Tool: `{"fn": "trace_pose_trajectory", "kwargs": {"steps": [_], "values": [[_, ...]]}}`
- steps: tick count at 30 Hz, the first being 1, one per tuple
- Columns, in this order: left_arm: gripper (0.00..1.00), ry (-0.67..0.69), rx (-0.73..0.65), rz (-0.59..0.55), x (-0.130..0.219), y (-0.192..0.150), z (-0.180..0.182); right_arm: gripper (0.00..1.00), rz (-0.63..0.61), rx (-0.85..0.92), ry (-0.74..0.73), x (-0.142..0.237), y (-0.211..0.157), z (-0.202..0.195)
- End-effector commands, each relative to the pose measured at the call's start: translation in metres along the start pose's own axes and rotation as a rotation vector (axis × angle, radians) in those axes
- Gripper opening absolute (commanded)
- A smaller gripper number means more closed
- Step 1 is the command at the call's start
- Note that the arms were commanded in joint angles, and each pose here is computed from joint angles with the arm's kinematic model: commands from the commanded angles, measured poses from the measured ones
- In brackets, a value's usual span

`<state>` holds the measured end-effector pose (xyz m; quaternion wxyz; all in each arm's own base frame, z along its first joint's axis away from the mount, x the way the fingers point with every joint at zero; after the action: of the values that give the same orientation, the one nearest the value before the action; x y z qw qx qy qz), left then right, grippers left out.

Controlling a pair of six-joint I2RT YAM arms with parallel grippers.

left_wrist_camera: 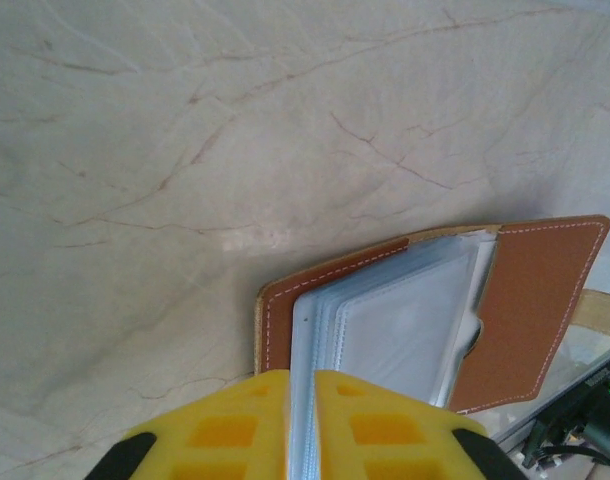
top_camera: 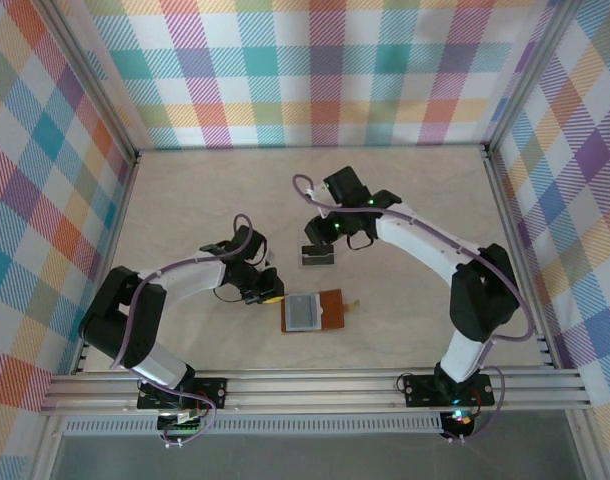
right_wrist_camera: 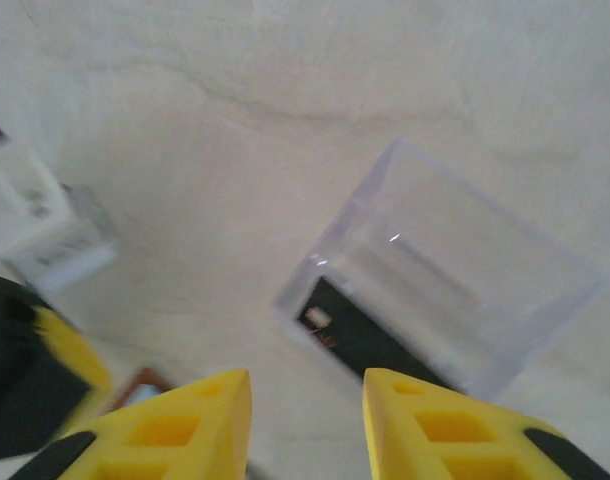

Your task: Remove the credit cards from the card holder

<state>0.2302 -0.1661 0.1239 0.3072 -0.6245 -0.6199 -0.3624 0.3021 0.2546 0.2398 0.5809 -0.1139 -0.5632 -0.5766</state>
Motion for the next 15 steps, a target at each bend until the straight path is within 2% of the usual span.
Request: {"fn": "trace_pose_trajectory", "kwargs": {"steps": [1,4,7,11,15], "values": [[0.11,-0.045,0.008,0.054,-0.011,-0.007,0.001,0.32,0.069,-0.365,0.160,0.001,-0.019,0.010],[0.09,-0.039,-0.002,0.069,-0.013,-0.008,0.003,0.31,0.147,-0.525,0.232,-0.002,-0.035,0.012],[0.07,-0.031,-0.012,0.093,-0.015,-0.009,0.005,0.29,0.197,-0.613,0.293,-0.009,-0.053,0.016],[0.06,-0.022,0.003,0.120,-0.024,-0.011,0.011,0.28,0.277,-0.673,0.278,-0.025,-0.080,0.021],[0.06,0.006,0.009,0.130,-0.027,-0.014,0.016,0.18,0.332,-0.694,0.245,-0.037,-0.104,0.031]]}}
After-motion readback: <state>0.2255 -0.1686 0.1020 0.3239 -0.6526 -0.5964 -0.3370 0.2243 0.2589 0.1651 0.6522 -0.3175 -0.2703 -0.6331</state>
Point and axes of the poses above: each hand's point on the last joint's axis, 136 mm out from that joint toward the fingers, its own x axis back along the fingers, its own z axis along the line the jaws close on, y = z × x, the point moved 10 cm from there along x, back along the fingers, and after that the axes turned 9 degrees about -x, right-handed, at the moved point
